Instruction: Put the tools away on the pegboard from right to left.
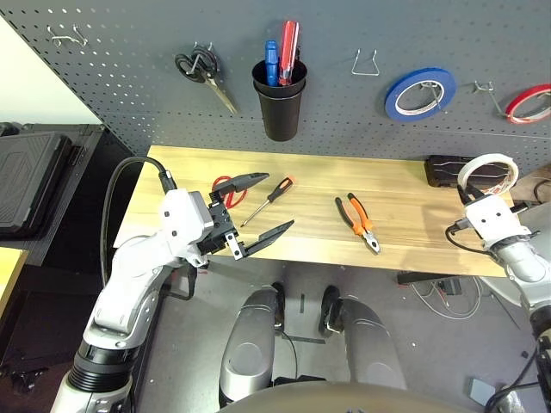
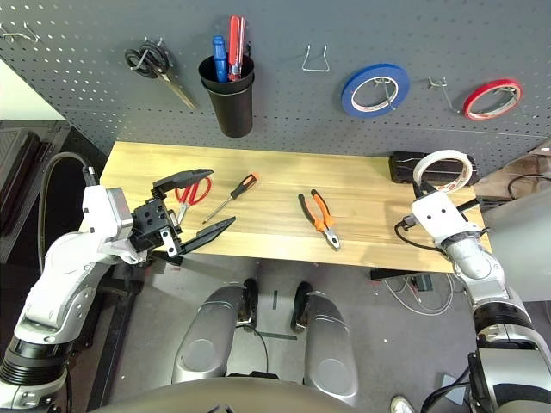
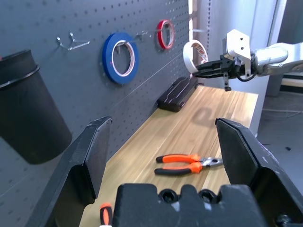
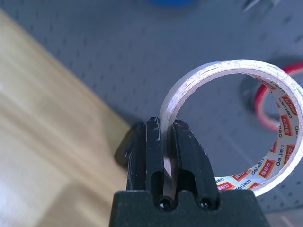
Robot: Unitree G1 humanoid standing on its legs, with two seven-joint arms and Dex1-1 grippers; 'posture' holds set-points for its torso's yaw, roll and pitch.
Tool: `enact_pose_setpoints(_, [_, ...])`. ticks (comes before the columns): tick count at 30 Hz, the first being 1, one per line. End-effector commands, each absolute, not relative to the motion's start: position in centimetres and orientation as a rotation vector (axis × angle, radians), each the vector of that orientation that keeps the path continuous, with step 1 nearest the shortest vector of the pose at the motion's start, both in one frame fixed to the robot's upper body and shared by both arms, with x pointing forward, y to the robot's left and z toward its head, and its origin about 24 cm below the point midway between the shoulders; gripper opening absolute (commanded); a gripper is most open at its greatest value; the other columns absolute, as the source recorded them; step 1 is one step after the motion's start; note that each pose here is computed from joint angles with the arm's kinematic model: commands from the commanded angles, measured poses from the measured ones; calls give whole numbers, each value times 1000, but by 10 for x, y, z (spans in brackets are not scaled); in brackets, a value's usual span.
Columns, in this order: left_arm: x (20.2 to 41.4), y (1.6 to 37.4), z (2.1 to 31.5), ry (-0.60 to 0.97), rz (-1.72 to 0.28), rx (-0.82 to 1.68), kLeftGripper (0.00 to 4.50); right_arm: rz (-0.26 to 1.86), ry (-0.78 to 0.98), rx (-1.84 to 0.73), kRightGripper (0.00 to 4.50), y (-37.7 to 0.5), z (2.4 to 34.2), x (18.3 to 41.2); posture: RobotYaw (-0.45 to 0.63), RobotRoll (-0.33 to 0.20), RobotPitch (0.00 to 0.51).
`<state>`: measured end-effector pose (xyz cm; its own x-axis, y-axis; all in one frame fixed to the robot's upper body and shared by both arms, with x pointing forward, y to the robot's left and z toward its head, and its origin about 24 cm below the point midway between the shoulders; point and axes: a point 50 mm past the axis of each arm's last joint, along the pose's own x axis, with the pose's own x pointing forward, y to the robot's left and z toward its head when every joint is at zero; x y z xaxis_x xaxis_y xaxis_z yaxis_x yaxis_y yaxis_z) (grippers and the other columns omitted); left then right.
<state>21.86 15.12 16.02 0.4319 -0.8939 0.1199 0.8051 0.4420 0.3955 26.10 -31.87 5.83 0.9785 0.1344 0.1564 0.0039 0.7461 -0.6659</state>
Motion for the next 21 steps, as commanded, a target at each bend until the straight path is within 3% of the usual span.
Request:
enact_pose_setpoints(1, [213,142,172,-367,-1125,271,4500,53,-222,-718,69,-322,57,252,266,0,179])
enact_pose_setpoints(8, [217,134,184,-381,-1137,262,4500,58,-329,-737,69,-317,69,255,252,0,183])
enact_pose_setpoints(21, [220,132,180,-349,-1157,277,4500,94,-427,-705,69,-291,102,298,247,0,185])
